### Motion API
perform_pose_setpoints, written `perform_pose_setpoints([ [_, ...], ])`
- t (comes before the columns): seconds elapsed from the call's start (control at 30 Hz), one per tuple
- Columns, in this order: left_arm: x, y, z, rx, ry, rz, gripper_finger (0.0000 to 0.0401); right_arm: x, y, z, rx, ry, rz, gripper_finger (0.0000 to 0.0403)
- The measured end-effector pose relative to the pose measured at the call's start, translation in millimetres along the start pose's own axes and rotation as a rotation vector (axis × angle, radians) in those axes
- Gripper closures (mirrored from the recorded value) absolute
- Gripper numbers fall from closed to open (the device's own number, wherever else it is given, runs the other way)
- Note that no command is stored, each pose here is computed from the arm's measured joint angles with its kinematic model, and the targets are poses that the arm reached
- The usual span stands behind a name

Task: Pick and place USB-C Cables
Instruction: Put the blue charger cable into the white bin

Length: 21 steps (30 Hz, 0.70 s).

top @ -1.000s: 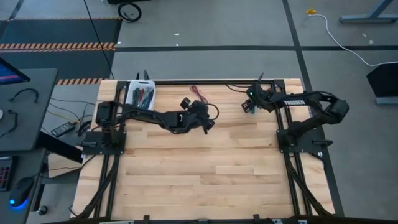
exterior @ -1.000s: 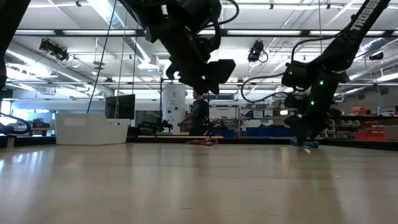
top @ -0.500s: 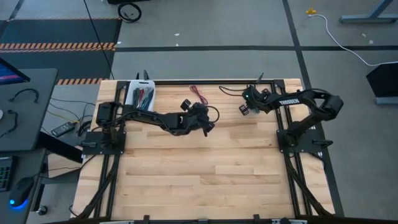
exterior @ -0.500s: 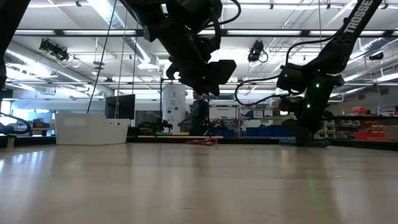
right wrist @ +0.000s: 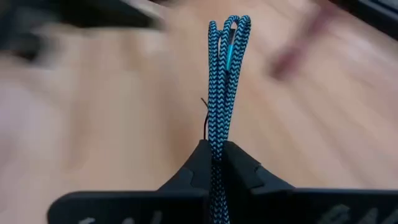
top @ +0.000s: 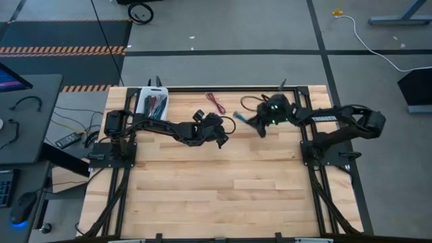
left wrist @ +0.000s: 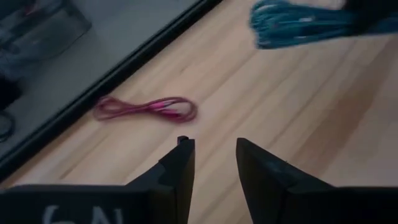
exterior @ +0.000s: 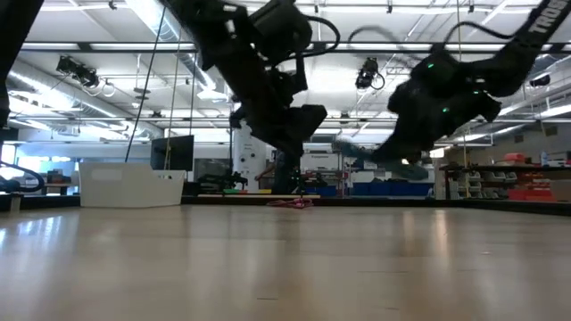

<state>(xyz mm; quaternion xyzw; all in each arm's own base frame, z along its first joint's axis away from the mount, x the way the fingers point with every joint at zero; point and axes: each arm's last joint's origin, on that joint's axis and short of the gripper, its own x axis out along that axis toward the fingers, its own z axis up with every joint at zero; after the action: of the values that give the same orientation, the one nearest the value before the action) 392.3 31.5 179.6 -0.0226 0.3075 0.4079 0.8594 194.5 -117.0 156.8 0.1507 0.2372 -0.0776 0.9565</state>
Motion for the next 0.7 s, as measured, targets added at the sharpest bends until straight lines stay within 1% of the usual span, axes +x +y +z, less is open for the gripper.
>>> perform_pose_setpoints([
  [0.07,6,-1,-8,0.010,-0.050,-0.074,0.0284,-6,9,-2,-0.044,-0.137,0.085,0.0385],
  [0.13,11,0,-13,0.001,-0.143,-0.210,0.0291,-13,17,-5,-0.058,-0.288,0.123,0.0385],
  [0.2,13,4,-18,-0.028,-0.280,-0.380,0.0294,-20,25,-18,-0.047,-0.377,0.157,0.0385],
  [0.27,14,11,-23,-0.070,-0.448,-0.518,0.0295,-28,33,-24,-0.076,-0.492,0.183,0.0385],
  [0.3,12,15,-25,-0.084,-0.536,-0.583,0.0295,-32,36,-26,-0.090,-0.547,0.175,0.0385],
  [0.37,8,22,-25,-0.094,-0.699,-0.698,0.0292,-36,40,-32,-0.086,-0.588,0.142,0.0385],
  [0.4,7,24,-26,-0.095,-0.754,-0.738,0.0288,-37,43,-32,-0.090,-0.604,0.146,0.0385],
  [0.47,9,24,-27,-0.091,-0.809,-0.786,0.0275,-38,49,-27,-0.115,-0.653,0.172,0.0385],
  [0.53,11,21,-24,-0.087,-0.828,-0.814,0.0254,-34,53,-23,-0.137,-0.654,0.189,0.0385],
  [0.6,14,16,-15,-0.095,-0.847,-0.817,0.0228,-31,58,-16,-0.166,-0.666,0.204,0.0385],
  [0.7,22,9,-4,-0.113,-0.838,-0.821,0.0185,-24,63,-8,-0.205,-0.673,0.224,0.0385],
])
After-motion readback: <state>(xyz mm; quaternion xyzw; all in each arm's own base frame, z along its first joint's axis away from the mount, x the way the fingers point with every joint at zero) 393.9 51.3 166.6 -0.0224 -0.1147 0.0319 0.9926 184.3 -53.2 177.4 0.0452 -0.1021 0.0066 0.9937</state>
